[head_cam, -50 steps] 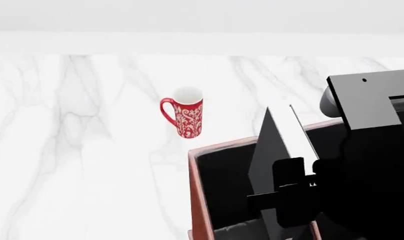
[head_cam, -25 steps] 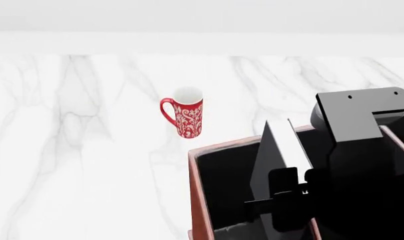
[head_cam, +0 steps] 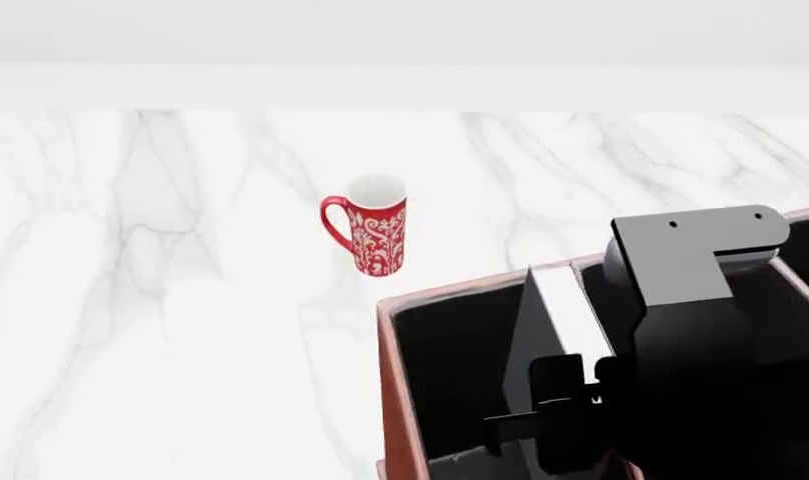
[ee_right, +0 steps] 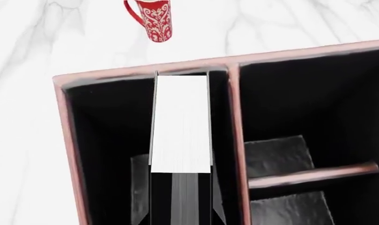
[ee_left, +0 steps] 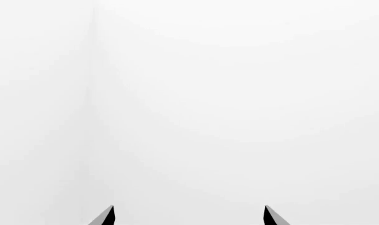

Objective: Pick up the book and place it in the left compartment of the caddy.

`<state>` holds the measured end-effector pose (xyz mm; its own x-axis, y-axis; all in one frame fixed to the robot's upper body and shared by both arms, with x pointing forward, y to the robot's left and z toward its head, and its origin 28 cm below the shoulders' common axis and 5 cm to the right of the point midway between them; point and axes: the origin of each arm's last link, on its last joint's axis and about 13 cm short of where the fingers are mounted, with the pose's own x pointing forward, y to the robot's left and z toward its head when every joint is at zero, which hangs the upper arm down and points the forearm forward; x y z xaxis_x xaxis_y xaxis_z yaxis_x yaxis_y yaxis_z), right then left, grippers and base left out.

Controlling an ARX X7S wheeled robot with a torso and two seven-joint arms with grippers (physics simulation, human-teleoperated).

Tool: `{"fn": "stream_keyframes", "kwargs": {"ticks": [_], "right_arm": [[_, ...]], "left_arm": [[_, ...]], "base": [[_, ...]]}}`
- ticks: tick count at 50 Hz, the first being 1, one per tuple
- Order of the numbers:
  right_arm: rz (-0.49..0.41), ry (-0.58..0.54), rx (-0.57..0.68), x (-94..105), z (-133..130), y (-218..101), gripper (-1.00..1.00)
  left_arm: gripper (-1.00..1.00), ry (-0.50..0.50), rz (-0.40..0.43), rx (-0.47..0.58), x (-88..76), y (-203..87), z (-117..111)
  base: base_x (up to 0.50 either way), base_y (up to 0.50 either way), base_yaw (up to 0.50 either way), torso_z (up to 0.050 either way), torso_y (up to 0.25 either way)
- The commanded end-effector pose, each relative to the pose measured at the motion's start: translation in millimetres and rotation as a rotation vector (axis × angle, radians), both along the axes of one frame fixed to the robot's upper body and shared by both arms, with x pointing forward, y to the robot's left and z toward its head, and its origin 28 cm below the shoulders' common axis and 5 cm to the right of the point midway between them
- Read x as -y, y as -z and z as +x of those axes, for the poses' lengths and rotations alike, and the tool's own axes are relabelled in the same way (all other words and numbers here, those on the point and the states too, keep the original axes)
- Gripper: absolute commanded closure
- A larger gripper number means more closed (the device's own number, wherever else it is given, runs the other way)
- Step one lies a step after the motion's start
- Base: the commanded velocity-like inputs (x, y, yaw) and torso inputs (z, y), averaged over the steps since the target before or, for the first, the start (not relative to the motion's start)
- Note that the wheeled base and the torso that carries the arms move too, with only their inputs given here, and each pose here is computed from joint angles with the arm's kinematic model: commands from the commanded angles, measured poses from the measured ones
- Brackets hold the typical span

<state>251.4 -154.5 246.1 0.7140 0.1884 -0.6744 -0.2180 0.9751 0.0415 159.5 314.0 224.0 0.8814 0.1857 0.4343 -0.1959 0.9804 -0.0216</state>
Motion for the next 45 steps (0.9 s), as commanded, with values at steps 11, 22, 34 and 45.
{"fn": "stream_keyframes", "kwargs": {"ticks": [11,22,34,45], "right_arm": [[0.01,-0.008,0.032,-0.3,12,15,1.0],[0.002,-0.034,0.041,-3.3,14,21,1.0],[-0.015,-0.038,0.037,-1.5,15,27,1.0],[-0.016,-0.028,0.029,-2.3,16,28,1.0]], "left_arm": [[-1.0,0.002,0.001,0.002,0.3,0,-1],[-1.0,0.004,0.001,0.003,0.3,0,-1],[-1.0,0.004,0.003,0.003,0.6,0,-1],[-1.0,0.006,0.002,0.004,0.3,0,-2]], "base": [[0.0,0.0,0.0,0.001,0.002],[0.0,0.0,0.0,0.0,0.001],[0.0,0.0,0.0,0.001,0.002],[0.0,0.0,0.0,0.0,0.001]]}}
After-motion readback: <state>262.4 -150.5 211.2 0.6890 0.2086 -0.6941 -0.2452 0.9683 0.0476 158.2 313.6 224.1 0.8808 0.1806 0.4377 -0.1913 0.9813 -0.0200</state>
